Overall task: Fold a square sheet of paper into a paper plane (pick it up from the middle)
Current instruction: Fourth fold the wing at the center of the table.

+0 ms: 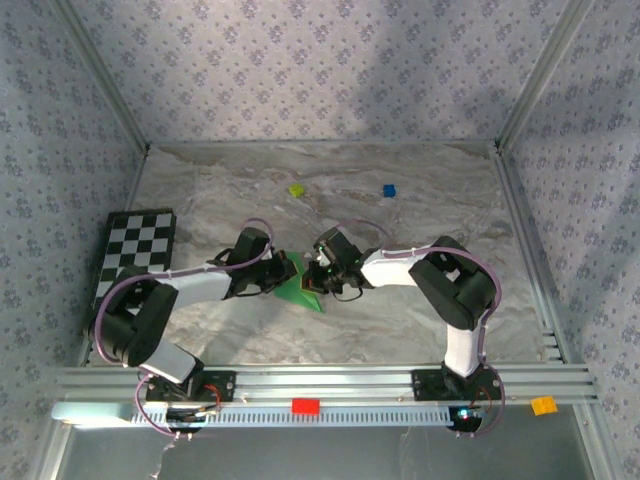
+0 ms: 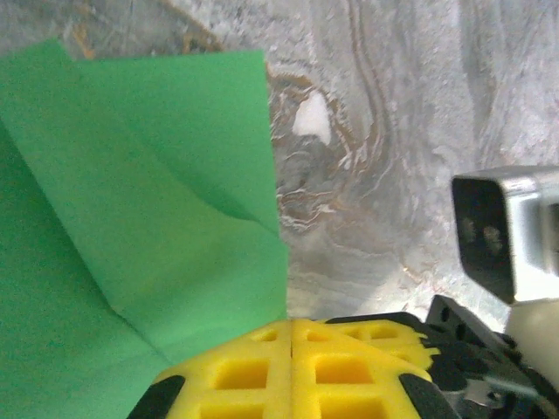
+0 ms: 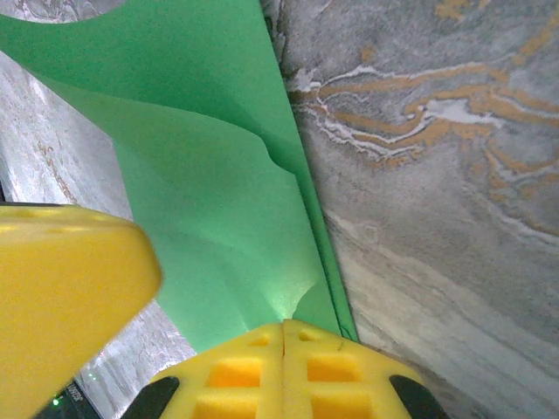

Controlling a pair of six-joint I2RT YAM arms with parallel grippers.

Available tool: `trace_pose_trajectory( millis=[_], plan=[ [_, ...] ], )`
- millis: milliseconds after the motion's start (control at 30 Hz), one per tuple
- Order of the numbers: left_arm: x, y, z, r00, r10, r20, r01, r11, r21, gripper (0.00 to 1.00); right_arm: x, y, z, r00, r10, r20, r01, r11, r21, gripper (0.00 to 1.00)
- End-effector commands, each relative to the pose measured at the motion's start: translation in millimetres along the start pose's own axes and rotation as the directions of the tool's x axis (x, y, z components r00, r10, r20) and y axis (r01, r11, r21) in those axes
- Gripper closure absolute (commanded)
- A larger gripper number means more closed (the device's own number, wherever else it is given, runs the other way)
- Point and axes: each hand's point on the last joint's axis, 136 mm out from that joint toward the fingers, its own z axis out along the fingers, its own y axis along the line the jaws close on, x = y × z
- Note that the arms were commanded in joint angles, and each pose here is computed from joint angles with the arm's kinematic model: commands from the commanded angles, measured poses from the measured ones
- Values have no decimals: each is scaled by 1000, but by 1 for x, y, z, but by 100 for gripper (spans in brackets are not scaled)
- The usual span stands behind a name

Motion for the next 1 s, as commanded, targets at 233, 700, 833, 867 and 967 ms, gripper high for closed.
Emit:
trace_pose_trajectory(
  millis=[233, 700, 833, 867, 967],
  plan=[
    [-1, 42, 14, 999, -20, -37, 14, 986, -169, 100, 25, -50, 1, 996, 50, -70, -37, 985, 169, 98],
    [-55, 70, 1, 997, -68, 28, 72, 974, -215, 100, 33, -60, -2, 995, 38, -92, -19, 979, 203, 100],
    [-67, 79, -1, 994, -100, 37, 106, 972, -209, 100, 33, -58, -2, 995, 36, -94, -16, 980, 200, 100],
    [-71, 80, -1, 994, -103, 38, 109, 972, -208, 100, 33, -57, -2, 995, 32, -95, -12, 980, 197, 100],
    [-79, 83, -5, 992, -112, 50, 120, 970, -211, 100, 33, -57, -2, 995, 30, -100, -10, 980, 197, 100]
  ],
)
